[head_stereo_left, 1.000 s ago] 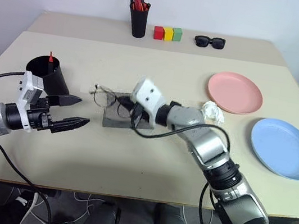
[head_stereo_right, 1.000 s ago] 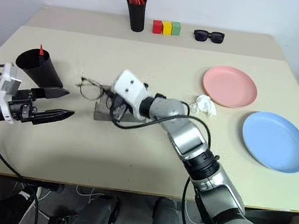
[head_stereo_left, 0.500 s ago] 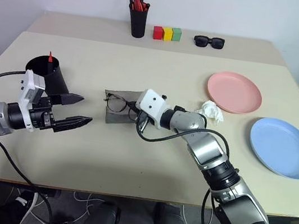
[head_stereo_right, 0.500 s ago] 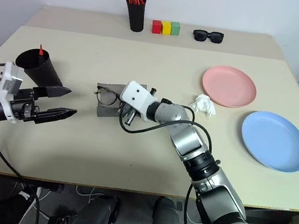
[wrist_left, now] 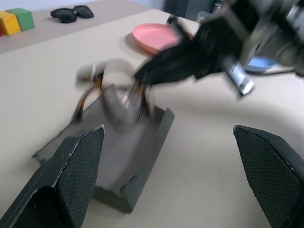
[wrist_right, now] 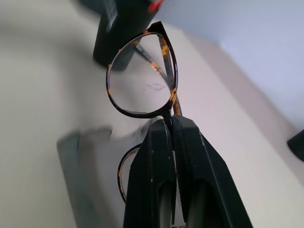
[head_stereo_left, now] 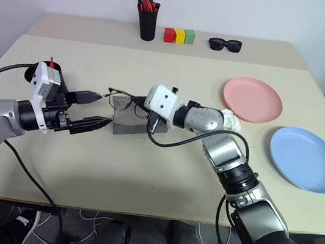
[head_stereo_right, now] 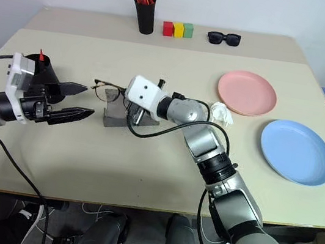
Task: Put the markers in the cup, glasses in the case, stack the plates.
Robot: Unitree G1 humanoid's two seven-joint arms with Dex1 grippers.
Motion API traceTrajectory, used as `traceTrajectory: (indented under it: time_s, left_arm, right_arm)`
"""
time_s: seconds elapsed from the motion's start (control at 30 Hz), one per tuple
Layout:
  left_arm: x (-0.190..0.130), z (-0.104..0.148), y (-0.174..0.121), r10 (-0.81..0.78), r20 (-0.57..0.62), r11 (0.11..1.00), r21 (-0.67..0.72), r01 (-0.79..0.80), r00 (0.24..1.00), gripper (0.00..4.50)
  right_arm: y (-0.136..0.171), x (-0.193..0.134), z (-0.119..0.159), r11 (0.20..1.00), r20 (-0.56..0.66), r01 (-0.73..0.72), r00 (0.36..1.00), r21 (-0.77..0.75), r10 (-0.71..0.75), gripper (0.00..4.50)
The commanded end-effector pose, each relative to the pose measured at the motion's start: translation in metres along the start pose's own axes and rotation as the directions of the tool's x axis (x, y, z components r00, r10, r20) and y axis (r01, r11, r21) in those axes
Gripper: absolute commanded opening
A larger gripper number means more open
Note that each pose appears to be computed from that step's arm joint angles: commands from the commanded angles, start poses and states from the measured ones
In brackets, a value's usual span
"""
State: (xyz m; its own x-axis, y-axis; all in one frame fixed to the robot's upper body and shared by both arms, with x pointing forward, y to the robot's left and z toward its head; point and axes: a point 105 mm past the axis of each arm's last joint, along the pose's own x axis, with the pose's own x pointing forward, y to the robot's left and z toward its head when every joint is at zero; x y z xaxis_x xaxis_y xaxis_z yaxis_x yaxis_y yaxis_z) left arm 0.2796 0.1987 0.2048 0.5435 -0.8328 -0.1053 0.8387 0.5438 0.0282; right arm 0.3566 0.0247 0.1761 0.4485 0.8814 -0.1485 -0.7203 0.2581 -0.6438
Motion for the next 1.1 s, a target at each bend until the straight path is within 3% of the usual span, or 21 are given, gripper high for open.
traceTrajectory:
  time_s: [0.03, 0.27, 0.5, 0.6, 0.8, 0.93, 1.1]
  left_arm:
    - [0.003, 0.011, -0.006, -0.018, 0.017, 1.0, 0.025, 0.017, 1.0, 4.5]
    - [0.001, 0.012, -0.008, -0.011, 0.014, 1.0, 0.022, 0.011, 1.0, 4.5]
    - [0.001, 0.013, -0.006, -0.019, 0.017, 1.0, 0.025, 0.019, 1.0, 4.5]
    - [0.001, 0.012, -0.006, -0.021, 0.018, 1.0, 0.023, 0.021, 1.0, 4.5]
    - [-0.003, 0.007, -0.003, -0.015, 0.015, 1.0, 0.022, 0.015, 1.0, 4.5]
    - [-0.005, 0.005, -0.002, -0.013, 0.017, 1.0, 0.022, 0.012, 1.0, 4.5]
    - [-0.004, 0.004, -0.002, -0.013, 0.018, 1.0, 0.025, 0.013, 1.0, 4.5]
  right_arm:
    - [0.001, 0.005, 0.0, 0.998, 0.032, 0.024, 0.999, -0.058, -0.022, 0.03]
    - [0.013, -0.002, -0.027, 0.991, -0.061, -0.055, 0.997, -0.118, 0.048, 0.03]
    - [0.018, -0.025, -0.032, 0.982, -0.152, -0.187, 0.97, 0.022, 0.189, 0.03]
    - [0.015, -0.031, -0.034, 0.982, -0.209, -0.176, 0.96, 0.069, 0.187, 0.03]
    - [0.004, -0.039, -0.008, 0.963, -0.214, -0.12, 0.961, 0.241, 0.173, 0.03]
    - [0.001, -0.045, -0.022, 0.969, -0.324, -0.063, 0.935, 0.239, 0.141, 0.03]
    - [0.008, -0.041, -0.015, 0.97, -0.262, -0.13, 0.948, 0.206, 0.182, 0.03]
